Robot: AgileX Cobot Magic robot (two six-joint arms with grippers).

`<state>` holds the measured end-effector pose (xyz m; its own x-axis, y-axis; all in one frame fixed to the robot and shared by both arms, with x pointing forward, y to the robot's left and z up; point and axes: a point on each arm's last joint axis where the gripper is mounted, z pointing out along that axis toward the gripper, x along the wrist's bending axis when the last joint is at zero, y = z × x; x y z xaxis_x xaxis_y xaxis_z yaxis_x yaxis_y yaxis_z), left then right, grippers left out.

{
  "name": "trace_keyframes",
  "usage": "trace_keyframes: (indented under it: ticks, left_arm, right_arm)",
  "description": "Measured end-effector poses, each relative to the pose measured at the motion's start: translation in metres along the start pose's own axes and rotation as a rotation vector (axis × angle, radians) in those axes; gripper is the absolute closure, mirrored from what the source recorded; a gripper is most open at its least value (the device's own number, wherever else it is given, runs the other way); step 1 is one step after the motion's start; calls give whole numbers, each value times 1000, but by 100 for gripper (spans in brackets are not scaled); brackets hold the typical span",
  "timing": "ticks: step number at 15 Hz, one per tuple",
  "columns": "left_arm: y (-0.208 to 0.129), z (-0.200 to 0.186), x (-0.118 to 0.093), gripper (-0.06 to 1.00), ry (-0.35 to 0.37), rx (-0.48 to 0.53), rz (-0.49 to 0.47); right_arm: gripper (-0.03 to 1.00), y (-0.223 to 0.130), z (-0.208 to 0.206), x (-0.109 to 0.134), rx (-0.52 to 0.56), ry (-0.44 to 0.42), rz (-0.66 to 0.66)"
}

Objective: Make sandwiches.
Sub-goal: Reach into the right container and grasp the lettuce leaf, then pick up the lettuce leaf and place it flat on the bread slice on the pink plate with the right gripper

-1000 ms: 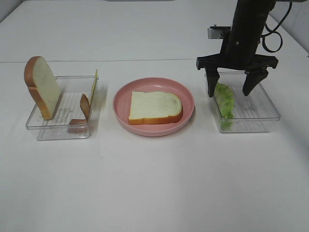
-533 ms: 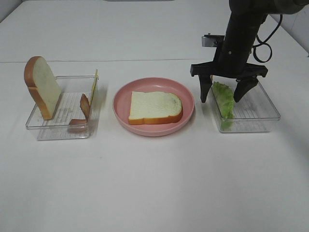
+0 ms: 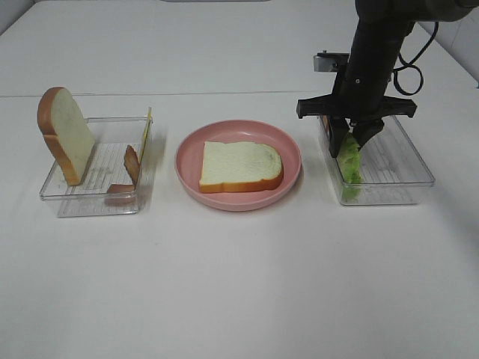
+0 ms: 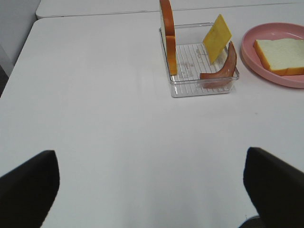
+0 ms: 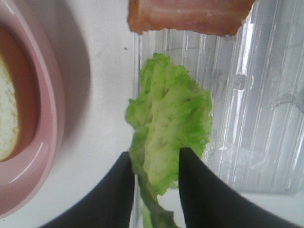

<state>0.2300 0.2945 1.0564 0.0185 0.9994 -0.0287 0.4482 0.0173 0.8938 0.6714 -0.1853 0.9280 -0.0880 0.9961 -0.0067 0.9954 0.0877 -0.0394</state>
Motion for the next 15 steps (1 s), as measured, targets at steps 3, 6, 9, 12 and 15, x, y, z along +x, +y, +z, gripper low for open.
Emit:
trace_keyframes:
  ticks: [3,6,9,12,15]
  left_arm:
    - [0,0,0,-3,0,0,0]
    - [0,0,0,-3,0,0,0]
    - [0,0,0,-3,0,0,0]
    - [0,0,0,-3,0,0,0]
    - [0,0,0,-3,0,0,0]
  right_arm:
    - [66,0,0,1,2,6,2]
    - [83,-1,0,0,11,5,2]
    - [95,-3,-1,0,25,3,2]
    - [95,-16,-54,2,-44,57,12]
    - [95,-27,-93,7,-137,147,24]
